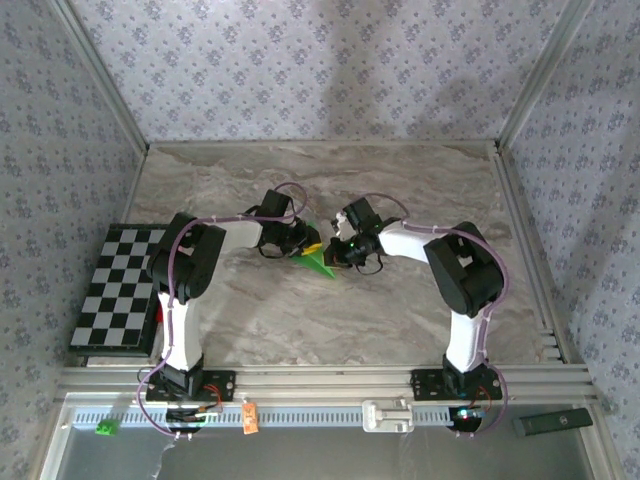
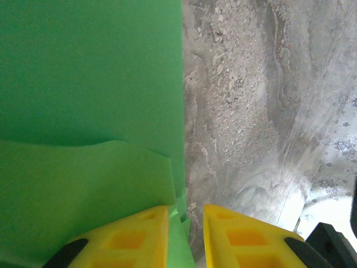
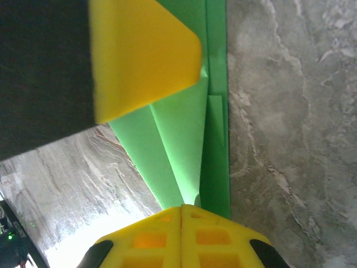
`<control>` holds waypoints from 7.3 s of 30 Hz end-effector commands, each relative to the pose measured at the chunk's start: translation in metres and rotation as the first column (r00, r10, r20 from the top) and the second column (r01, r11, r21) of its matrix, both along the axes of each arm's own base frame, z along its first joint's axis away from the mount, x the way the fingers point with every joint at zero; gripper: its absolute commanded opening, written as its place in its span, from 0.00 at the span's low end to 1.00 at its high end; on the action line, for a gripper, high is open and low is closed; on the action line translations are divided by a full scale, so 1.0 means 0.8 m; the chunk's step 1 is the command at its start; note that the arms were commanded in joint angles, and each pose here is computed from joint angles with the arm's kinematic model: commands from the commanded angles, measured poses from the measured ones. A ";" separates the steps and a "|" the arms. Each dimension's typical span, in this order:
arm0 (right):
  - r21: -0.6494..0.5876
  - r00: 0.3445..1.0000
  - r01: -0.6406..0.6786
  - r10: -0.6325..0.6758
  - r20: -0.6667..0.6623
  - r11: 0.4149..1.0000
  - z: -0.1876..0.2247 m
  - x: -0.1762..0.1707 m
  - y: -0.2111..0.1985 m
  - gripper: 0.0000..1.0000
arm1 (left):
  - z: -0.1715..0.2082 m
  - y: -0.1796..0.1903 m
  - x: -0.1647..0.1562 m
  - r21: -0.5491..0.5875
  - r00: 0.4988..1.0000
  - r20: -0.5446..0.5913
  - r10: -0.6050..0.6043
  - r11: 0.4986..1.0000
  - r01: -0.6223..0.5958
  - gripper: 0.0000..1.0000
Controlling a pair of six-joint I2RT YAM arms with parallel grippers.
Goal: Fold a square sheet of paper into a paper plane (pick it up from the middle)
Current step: Fourth fold the wing at the center of the table, then pick up the paper from the center of the table, then turn over the paper at the center of the table.
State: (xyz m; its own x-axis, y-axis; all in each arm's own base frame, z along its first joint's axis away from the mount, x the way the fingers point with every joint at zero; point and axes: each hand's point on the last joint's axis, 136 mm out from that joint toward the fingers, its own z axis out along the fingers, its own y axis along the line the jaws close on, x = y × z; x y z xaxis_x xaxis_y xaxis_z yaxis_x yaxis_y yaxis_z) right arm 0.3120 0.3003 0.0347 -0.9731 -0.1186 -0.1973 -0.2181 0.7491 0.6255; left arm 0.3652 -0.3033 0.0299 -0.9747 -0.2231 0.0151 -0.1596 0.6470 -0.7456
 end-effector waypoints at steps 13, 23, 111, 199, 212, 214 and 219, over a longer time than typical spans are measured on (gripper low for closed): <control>-0.157 0.997 0.001 -0.013 -0.077 0.988 -0.047 -0.017 -0.030 0.05 | 0.055 -0.004 0.020 -0.049 0.996 0.086 -0.004 0.999 0.009 0.27; -0.217 0.994 0.025 -0.046 -0.095 0.976 -0.057 -0.018 -0.043 0.03 | 0.055 0.000 -0.016 -0.064 0.991 0.126 -0.050 0.996 0.058 0.17; -0.474 0.978 -0.092 -0.011 -0.210 0.875 -0.099 -0.072 -0.126 0.02 | -0.038 0.062 0.068 0.140 0.992 0.083 -0.090 0.987 0.078 0.13; 0.333 0.974 -0.049 -0.029 0.225 0.942 0.165 0.105 0.021 0.05 | 0.183 0.045 -0.006 -0.243 0.935 0.341 0.095 0.970 -0.010 1.00; 0.534 0.982 -0.045 -0.061 0.179 0.844 0.216 0.099 0.026 0.07 | 0.213 -0.003 -0.011 -0.358 0.917 0.393 0.072 0.930 0.081 0.72; 0.538 0.982 -0.037 -0.068 0.174 0.842 0.216 0.101 0.025 0.07 | 0.217 -0.004 -0.012 -0.379 0.915 0.395 0.078 0.921 0.085 0.66; 0.551 0.982 -0.020 -0.088 0.169 0.834 0.218 0.106 0.019 0.07 | 0.219 -0.003 -0.013 -0.393 0.911 0.403 0.086 0.916 0.087 0.54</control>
